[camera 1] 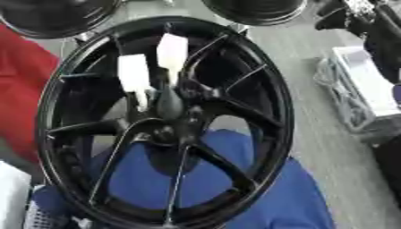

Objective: Pull the pin out of the wheel hub.

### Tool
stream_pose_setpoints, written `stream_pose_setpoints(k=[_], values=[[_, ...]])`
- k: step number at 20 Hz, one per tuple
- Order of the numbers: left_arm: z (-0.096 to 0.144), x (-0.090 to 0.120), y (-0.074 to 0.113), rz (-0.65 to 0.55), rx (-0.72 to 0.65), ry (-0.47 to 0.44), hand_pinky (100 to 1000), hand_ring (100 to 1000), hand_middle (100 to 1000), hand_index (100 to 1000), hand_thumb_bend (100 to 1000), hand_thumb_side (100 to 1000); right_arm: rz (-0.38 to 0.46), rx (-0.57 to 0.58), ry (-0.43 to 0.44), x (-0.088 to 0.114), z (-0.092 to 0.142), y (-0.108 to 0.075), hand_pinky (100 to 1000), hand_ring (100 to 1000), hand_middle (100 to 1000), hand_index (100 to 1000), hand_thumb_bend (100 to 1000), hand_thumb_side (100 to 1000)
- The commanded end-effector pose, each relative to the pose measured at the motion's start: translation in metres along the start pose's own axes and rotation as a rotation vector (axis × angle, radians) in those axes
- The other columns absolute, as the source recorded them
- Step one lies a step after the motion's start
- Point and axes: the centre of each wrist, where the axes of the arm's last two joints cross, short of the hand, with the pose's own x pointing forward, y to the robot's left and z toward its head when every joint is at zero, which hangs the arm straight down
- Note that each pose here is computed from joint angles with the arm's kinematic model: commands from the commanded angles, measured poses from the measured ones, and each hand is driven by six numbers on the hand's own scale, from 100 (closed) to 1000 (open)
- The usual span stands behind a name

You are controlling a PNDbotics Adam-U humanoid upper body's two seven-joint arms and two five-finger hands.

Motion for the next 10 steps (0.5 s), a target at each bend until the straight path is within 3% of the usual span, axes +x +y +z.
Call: stream_pose_setpoints(k=[1,10], values=[[0.009,0.009,0.012,-0.047,0.023,0.009,831,747,685,817,330,551,0.026,-0.017,-0.029,0.009,0.000,-0.008,780,617,589,771,100,726],[0.016,0.011,-0.005,-0.097,-0.063,0.049,836,769,718,839,366,570,0.025,-0.023,-0.034,0.009,-0.001,-0.007,783,624,596,775,100,729]])
